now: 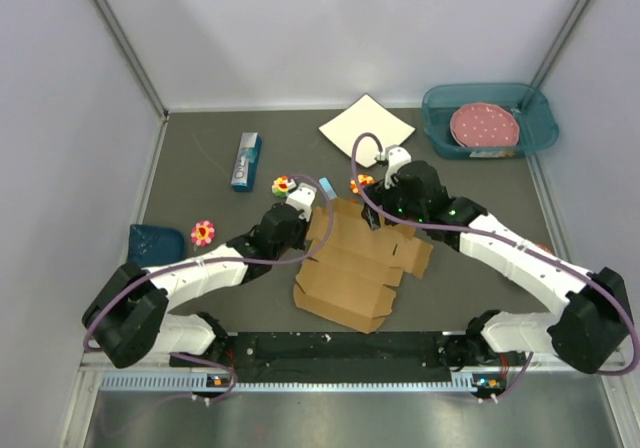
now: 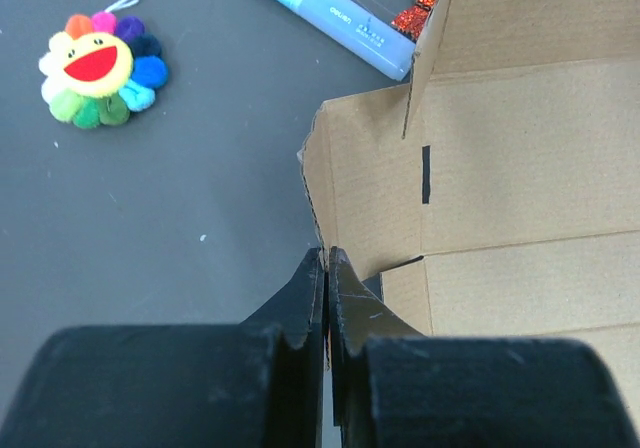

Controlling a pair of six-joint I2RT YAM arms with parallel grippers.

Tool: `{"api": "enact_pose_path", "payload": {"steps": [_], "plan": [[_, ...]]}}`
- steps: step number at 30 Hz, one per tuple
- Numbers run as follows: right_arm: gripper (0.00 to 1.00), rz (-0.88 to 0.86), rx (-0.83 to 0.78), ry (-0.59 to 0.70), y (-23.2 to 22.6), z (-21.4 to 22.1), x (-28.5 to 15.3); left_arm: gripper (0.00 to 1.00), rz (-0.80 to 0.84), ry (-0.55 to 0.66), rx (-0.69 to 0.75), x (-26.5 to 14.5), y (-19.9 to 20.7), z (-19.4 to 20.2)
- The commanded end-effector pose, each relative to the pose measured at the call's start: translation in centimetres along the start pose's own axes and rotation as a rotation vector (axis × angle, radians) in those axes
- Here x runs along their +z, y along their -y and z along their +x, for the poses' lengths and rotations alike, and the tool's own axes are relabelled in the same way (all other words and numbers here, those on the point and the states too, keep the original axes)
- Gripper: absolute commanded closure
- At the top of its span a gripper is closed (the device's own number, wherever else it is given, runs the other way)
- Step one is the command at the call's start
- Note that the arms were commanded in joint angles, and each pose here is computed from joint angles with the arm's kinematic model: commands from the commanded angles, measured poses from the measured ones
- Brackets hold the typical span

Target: Fold the paper box

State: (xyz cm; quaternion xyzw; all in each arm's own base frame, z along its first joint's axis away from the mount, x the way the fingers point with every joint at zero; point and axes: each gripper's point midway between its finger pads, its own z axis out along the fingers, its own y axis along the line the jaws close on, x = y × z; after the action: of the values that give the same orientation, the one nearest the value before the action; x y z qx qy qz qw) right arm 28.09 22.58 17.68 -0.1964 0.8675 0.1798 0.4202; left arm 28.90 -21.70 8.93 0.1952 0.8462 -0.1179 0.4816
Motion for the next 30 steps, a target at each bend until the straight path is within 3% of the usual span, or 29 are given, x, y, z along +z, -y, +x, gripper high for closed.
{"api": "enact_pose_path", "payload": {"steps": [1, 8, 25, 30], "plan": [[0.26, -0.045, -0.04, 0.089, -0.7, -2.1, 1.5, 1.0, 0.001, 0.059, 0.076, -0.3, 0.0, -2.9], [0.28, -0.028, -0.074, 0.004, -0.4, -0.9, 5.0, 1.0, -0.006, 0.048, 0.052, -0.6, -0.3, -1.9], [0.31, -0.049, -0.12, -0.022, -1.0, -1.9, 9.9, 1.0, 0.021, 0.068, 0.091, -0.9, 0.1, -2.2], [0.37, -0.06, -0.127, -0.065, -1.1, -0.8, 10.6, 1.0, 0.009, 0.068, 0.086, -0.9, -0.2, -2.1]]}}
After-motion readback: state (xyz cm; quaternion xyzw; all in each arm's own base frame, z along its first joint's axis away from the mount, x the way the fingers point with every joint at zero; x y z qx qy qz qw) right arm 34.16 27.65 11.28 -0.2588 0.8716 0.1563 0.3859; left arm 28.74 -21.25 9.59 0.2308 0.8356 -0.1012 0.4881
